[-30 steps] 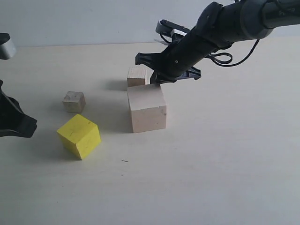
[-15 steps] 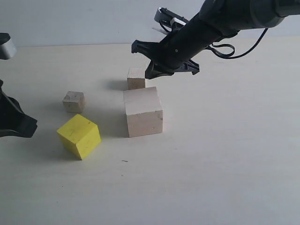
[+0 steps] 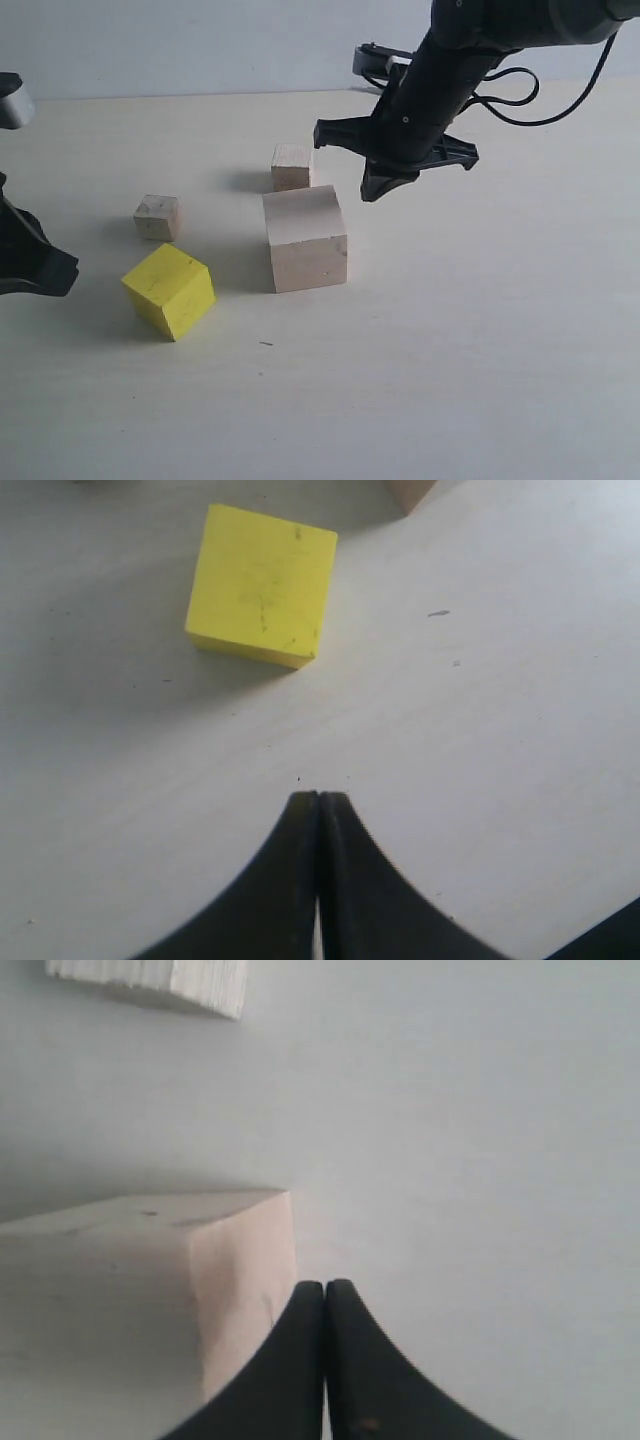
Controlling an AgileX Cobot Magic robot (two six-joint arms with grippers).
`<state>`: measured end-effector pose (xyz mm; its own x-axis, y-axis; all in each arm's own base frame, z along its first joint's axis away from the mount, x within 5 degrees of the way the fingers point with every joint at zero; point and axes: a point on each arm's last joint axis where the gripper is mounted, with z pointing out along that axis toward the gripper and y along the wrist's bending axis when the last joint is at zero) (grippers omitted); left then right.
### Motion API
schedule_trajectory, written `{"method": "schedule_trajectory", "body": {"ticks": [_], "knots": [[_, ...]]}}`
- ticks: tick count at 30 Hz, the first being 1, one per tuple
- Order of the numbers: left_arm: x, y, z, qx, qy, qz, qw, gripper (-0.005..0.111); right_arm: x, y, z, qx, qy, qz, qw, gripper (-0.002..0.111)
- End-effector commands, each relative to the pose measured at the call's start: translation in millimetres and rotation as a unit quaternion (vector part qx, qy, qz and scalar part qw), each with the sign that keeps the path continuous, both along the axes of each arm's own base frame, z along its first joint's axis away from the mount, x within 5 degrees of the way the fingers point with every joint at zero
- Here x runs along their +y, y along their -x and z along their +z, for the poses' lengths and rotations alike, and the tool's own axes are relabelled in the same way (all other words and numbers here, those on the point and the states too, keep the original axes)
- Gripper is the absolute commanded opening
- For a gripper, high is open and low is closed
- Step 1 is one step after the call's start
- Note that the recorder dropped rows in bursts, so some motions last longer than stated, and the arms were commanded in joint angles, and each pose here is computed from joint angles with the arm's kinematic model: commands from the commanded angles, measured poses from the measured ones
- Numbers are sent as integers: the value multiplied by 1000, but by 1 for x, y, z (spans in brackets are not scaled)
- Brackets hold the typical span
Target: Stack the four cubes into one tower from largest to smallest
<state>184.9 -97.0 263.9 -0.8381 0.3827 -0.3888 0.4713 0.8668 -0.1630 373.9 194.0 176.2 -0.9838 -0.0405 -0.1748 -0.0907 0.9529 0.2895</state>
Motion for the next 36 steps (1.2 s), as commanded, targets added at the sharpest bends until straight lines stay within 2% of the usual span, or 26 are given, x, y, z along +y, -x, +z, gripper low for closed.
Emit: {"method": "schedule_trajectory", "body": {"ticks": [1, 13, 20, 29, 31, 33, 36], "knots": [[-1, 1, -1, 4, -1, -5, 1000, 0, 10, 12, 2, 23, 7, 22, 999, 0], [-2, 1, -1, 6, 0, -5, 1000, 0, 26, 22, 2, 38, -12, 55, 998, 0], [-2, 1, -1, 8, 0, -6, 1000, 0, 31, 24, 4, 47, -43, 47, 997, 0], [-1, 2, -1, 10, -1, -6, 1000, 0, 28, 24, 7, 40, -30, 56, 997, 0], [-1, 2, -1, 10, -1, -6, 1000, 0, 25, 24, 19, 14, -25, 61, 998, 0], [-1, 2, -1, 10, -1, -6, 1000, 0, 16, 26, 43, -38, 8, 83, 996, 0], [-2, -1, 0, -2, 3, -3, 1000, 0, -1, 37, 94, -119, 41, 103, 987, 0]]}}
